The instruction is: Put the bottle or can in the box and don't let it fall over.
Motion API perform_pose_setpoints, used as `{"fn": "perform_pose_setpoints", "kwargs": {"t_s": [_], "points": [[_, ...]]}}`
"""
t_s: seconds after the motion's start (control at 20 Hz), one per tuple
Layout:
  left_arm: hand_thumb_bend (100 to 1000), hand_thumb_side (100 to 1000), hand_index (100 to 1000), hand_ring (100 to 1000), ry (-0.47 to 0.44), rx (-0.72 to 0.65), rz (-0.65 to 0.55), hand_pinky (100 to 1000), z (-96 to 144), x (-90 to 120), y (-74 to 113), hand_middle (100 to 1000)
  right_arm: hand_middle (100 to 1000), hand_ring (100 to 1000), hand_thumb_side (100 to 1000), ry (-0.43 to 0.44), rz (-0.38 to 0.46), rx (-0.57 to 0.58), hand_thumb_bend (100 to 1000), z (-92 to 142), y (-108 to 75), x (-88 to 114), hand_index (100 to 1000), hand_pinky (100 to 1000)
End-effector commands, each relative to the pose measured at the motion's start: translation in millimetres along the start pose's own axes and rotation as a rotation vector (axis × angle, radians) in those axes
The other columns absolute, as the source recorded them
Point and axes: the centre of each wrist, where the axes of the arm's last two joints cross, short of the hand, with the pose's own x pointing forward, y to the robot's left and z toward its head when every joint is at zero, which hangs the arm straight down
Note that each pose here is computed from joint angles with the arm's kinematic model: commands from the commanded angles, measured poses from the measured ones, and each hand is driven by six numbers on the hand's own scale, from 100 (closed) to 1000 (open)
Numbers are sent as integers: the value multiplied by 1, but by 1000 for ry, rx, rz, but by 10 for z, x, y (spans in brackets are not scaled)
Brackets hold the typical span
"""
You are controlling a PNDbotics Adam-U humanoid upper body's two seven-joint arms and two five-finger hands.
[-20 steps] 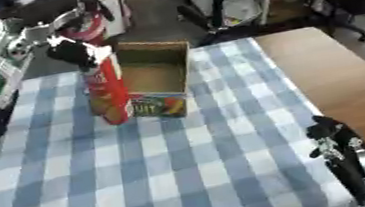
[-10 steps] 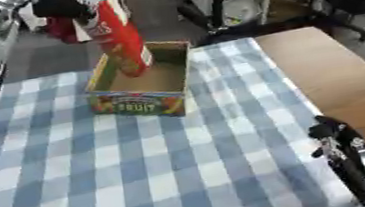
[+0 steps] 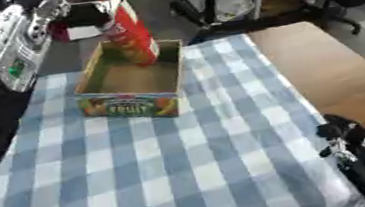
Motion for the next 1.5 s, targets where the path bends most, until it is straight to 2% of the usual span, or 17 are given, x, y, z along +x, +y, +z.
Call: {"fn": "perform_pose_setpoints", "kwargs": {"t_s": [0.05,0.1,0.15,0.2,0.25,0.3,0.35,0.4,0.6,0.8,0.95,1.1,1.25,1.5], "points": [[100,452,833,401,77,-22,-81,100,47,-239,-14,519,645,708,719,-33,-13,20,100,-74,32,60,816,469],[100,539,866,498,93,-64,-110,233,82,-296,-62,593,645,708,720,-35,-14,21,100,-79,36,61,816,469],[100,553,871,517,105,-102,-135,275,110,-341,-94,607,645,707,720,-35,-15,22,100,-83,38,61,816,469],[250,719,905,684,116,-132,-156,596,136,-383,-112,720,645,707,726,-35,-15,21,100,-86,37,59,816,469],[375,831,916,737,123,-149,-169,676,154,-414,-116,758,645,707,718,-35,-14,20,100,-87,35,57,816,469],[431,890,935,792,128,-153,-173,751,168,-442,-106,797,645,707,717,-33,-14,18,100,-87,31,54,816,469],[437,899,938,800,132,-152,-170,761,179,-464,-92,803,645,707,717,-32,-13,17,100,-85,29,52,816,469],[474,947,957,840,135,-144,-161,803,184,-483,-66,836,645,707,713,-31,-12,16,100,-82,26,48,816,469],[461,978,988,867,129,-82,-79,808,204,-531,136,871,645,707,718,-23,-4,9,100,-64,6,32,816,469],[398,965,992,861,107,-25,16,788,297,-568,468,867,644,707,721,-13,9,-3,100,-41,-29,14,815,469],[347,951,982,834,56,24,109,760,481,-530,760,832,644,707,720,-6,20,-14,100,-24,-61,1,816,469],[321,948,964,794,-13,78,234,718,806,-387,968,785,644,707,717,-7,27,-22,100,-21,-81,4,815,469],[254,972,971,770,-57,102,387,674,1164,-162,988,770,643,707,721,-6,31,-29,100,-16,-95,8,815,469],[170,1000,986,747,-58,103,668,615,1746,159,687,747,644,707,694,-26,36,-46,100,-28,-126,52,816,471]]}}
